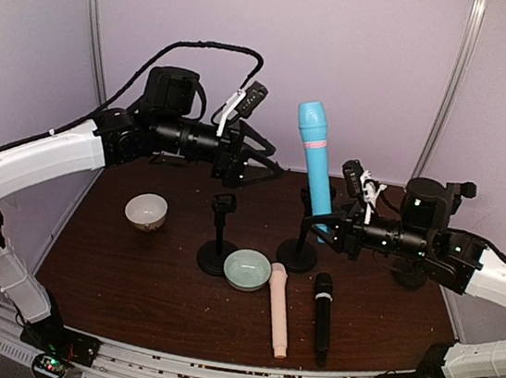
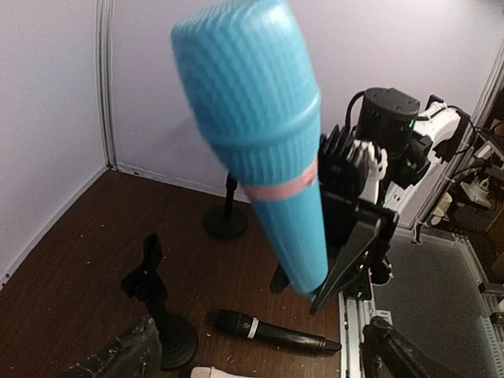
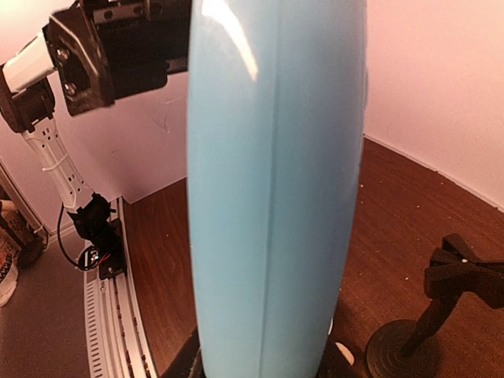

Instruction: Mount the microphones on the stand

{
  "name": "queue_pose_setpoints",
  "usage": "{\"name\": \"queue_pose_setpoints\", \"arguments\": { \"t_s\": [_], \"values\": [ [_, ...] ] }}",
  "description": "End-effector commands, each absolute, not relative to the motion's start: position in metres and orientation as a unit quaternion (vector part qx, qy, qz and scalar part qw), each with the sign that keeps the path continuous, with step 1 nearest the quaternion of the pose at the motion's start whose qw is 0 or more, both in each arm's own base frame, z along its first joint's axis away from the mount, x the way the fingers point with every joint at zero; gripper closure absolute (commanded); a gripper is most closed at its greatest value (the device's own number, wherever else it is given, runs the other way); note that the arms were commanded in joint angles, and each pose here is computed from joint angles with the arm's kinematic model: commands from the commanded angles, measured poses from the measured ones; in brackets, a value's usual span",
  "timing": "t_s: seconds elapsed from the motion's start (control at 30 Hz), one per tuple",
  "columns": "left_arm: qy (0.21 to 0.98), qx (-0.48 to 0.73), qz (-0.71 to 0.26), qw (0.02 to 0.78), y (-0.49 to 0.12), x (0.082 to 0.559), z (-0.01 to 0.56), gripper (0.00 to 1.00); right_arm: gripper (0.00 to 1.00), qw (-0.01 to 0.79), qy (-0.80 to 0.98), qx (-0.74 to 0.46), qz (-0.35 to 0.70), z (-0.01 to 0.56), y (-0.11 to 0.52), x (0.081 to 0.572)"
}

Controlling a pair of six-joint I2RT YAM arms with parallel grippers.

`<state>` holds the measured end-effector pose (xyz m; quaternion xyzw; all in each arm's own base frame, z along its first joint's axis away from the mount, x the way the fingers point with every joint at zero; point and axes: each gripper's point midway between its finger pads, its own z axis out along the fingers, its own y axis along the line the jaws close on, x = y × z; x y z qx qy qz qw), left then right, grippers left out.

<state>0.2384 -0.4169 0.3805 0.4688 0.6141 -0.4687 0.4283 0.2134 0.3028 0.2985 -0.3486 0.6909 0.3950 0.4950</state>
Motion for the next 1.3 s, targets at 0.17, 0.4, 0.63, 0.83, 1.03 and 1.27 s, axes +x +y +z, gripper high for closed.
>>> {"name": "queue_pose_setpoints", "arguments": {
  "t_s": [0.17, 0.4, 0.63, 0.83, 1.03, 1.27],
  "values": [
    [0.57, 0.583, -0.411, 0.408, -0.441, 0.272, 0.328, 0.08, 1.0, 0.554, 0.71, -0.273, 0.34, 0.312, 0.242, 0.23],
    [0.576, 0.597, -0.361, 0.427, -0.471, 0.318, 0.306, 0.08, 1.0, 0.557, 0.739, -0.236, 0.298, 0.3, 0.214, 0.238],
    [0.577, 0.608, -0.341, 0.425, -0.494, 0.35, 0.279, 0.08, 1.0, 0.551, 0.752, -0.22, 0.286, 0.294, 0.202, 0.235],
    [0.578, 0.613, -0.353, 0.406, -0.503, 0.353, 0.254, 0.11, 1.0, 0.56, 0.761, -0.202, 0.257, 0.291, 0.188, 0.239],
    [0.583, 0.604, -0.367, 0.401, -0.509, 0.357, 0.25, 0.15, 1.0, 0.544, 0.776, -0.192, 0.254, 0.282, 0.19, 0.246],
    [0.602, 0.605, -0.33, 0.403, -0.511, 0.363, 0.234, 0.27, 1.0, 0.545, 0.777, -0.19, 0.251, 0.282, 0.191, 0.25]
  ]
}}
